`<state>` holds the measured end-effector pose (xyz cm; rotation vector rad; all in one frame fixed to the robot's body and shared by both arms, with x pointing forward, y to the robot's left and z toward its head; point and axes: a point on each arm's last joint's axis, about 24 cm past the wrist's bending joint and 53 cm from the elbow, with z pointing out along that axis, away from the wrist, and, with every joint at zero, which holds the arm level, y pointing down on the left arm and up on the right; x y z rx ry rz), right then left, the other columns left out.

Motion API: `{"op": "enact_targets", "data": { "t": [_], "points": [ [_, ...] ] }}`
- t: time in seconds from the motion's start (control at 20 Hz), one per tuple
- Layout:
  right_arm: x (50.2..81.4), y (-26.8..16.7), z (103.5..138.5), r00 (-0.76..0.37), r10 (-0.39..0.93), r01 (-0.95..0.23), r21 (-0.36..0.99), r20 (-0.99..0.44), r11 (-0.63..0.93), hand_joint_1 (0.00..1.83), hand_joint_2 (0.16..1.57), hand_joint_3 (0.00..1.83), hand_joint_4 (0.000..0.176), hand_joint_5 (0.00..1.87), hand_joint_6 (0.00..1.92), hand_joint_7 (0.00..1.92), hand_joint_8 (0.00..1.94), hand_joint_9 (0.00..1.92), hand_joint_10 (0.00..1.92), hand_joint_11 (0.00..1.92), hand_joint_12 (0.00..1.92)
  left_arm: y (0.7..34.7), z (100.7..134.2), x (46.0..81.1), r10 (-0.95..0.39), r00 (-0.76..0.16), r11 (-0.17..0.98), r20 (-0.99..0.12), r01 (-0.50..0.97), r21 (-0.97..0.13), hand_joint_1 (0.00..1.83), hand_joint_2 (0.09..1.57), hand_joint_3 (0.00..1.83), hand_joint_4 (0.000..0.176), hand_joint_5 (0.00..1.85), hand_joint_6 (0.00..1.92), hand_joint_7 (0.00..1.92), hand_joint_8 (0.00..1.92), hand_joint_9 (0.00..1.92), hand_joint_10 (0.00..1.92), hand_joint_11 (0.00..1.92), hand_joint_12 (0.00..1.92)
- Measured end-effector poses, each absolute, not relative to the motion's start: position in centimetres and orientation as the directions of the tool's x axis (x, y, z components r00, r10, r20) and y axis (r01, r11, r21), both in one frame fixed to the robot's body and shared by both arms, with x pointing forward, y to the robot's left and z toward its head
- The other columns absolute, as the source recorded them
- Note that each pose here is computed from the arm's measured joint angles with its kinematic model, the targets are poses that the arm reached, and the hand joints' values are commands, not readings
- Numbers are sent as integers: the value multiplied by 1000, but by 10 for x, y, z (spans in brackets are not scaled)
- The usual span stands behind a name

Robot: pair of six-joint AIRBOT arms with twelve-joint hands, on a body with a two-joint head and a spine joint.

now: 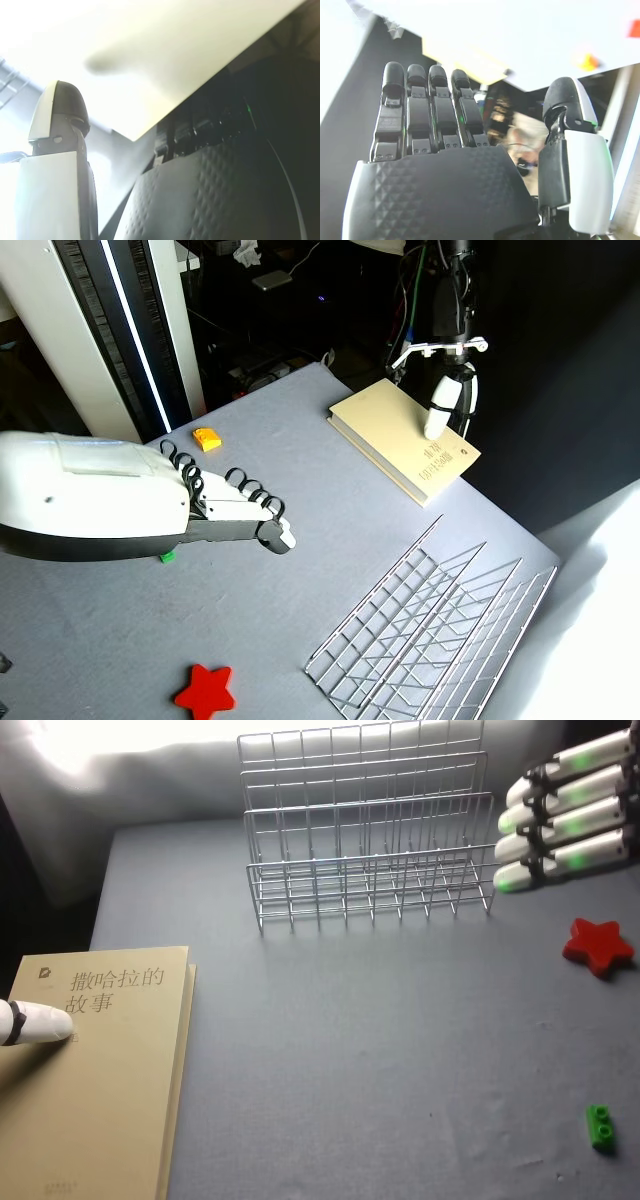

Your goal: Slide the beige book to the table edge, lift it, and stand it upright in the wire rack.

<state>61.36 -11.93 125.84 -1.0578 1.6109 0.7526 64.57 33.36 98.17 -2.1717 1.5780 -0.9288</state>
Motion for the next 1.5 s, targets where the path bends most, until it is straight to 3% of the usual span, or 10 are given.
{"op": "enact_targets", "data": {
  "t": [0.15,0.55,0.85,0.9,0.95,1.0,1.05,1.3,1.35,1.5],
  "points": [
    [620,-121,1263,-101,-247,-891,-23,-964,454,210,1091,2,0,180,0,173,1,179,3,0,567,333,980,644,-928,187,-350,323,-736,-580,925,1126,9,0,253,4,178,5,185,6,0,556],
    [632,-133,1244,-165,-290,-838,-21,-943,545,241,1076,0,0,211,7,191,4,193,4,0,577,330,980,643,-923,192,-362,335,-734,-575,1113,1125,4,0,666,29,498,5,475,18,30,1142],
    [652,-159,1222,-286,-316,-744,2,-905,668,241,1070,0,0,217,3,200,2,201,2,0,656,329,980,643,-922,192,-362,336,-735,-574,1220,1195,3,0,740,4,817,43,778,74,350,1132],
    [655,-163,1219,-295,-317,-731,-1,-901,682,225,1077,2,0,198,0,181,0,185,0,0,633,329,980,643,-921,194,-365,338,-734,-573,1302,1166,73,0,767,4,791,1052,817,83,428,1186],
    [658,-166,1219,-290,-320,-724,-12,-902,690,220,1085,4,0,180,0,161,1,168,0,0,593,329,981,644,-920,195,-367,340,-731,-575,1202,1194,52,0,697,1118,850,1184,882,108,500,1192],
    [661,-168,1221,-289,-307,-713,-10,-907,702,230,1086,2,0,181,1,166,3,175,3,0,605,329,982,645,-920,195,-368,341,-730,-575,1313,1213,13,0,705,1310,806,1219,739,1218,492,1295],
    [667,-172,1224,-313,-268,-678,17,-911,735,257,1083,0,0,182,2,169,3,176,3,0,610,331,983,646,-921,193,-365,338,-728,-580,1335,1222,3,0,732,1282,773,1304,691,1464,496,1384],
    [683,-193,1224,-353,-227,-591,28,-908,806,257,1074,0,0,212,7,188,5,189,3,0,641,333,985,646,-914,208,-382,347,-725,-573,1349,1211,0,0,779,1133,773,1370,715,1508,608,1434],
    [684,-194,1224,-344,-235,-593,16,-909,805,268,1071,0,0,215,4,193,3,200,5,0,670,333,985,646,-914,208,-382,347,-725,-573,1482,1196,3,0,723,1110,746,1391,742,1430,686,1662],
    [682,-197,1213,-412,-209,-561,66,-887,825,280,1072,0,0,241,8,217,9,222,10,0,718,334,986,646,-915,209,-382,345,-723,-575,1492,1179,0,0,778,1059,757,1348,780,1398,729,1616]
  ]
}}
